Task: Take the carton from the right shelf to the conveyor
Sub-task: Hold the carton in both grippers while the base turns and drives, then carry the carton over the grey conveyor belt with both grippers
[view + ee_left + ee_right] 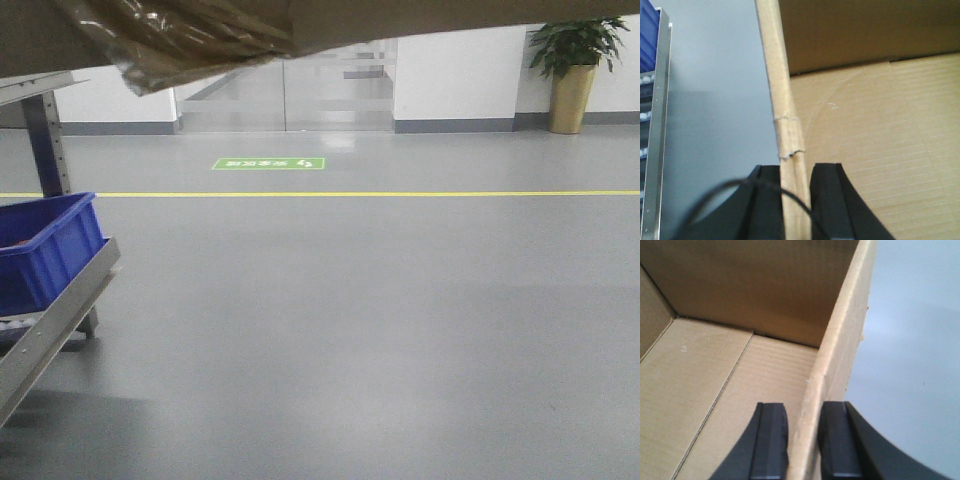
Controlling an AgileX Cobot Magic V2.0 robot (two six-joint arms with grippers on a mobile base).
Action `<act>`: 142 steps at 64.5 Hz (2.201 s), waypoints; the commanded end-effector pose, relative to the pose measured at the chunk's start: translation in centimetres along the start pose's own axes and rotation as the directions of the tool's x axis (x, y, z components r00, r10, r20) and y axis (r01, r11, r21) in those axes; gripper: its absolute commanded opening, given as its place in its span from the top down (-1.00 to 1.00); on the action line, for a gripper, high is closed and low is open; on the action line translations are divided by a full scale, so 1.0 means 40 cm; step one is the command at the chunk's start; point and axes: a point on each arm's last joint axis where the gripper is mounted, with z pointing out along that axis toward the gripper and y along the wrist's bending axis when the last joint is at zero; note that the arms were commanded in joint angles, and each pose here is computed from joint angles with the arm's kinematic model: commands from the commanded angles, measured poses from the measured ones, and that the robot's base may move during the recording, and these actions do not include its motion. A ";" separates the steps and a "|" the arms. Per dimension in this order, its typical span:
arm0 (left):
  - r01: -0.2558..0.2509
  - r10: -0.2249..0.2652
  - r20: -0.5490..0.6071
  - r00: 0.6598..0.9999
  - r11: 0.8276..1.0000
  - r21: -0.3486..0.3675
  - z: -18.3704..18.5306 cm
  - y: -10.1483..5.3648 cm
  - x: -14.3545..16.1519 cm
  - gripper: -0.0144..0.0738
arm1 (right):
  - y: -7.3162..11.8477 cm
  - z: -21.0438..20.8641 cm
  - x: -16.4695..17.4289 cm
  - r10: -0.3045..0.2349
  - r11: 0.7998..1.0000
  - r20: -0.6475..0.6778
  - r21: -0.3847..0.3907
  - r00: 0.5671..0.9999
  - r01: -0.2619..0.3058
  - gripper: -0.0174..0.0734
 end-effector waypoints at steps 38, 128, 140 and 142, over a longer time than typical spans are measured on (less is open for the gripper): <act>-0.001 -0.003 0.048 0.999 0.996 0.093 -0.006 -0.026 -0.011 0.71 | 0.028 -0.014 -0.016 0.021 0.993 0.076 -0.116 0.997 -0.012 0.76; -0.028 0.027 0.089 0.996 1.000 0.007 -0.005 -0.007 -0.021 0.71 | 0.029 -0.014 -0.016 0.022 0.993 0.075 -0.118 0.997 -0.013 0.76; -0.045 0.051 0.117 0.992 0.998 -0.052 -0.006 0.006 -0.027 0.71 | 0.029 -0.014 -0.016 0.022 0.993 0.075 -0.118 0.997 -0.013 0.76; -0.048 0.056 0.122 0.991 0.997 -0.065 -0.006 0.009 -0.029 0.71 | 0.029 -0.014 -0.016 0.022 0.993 0.075 -0.118 0.997 -0.013 0.76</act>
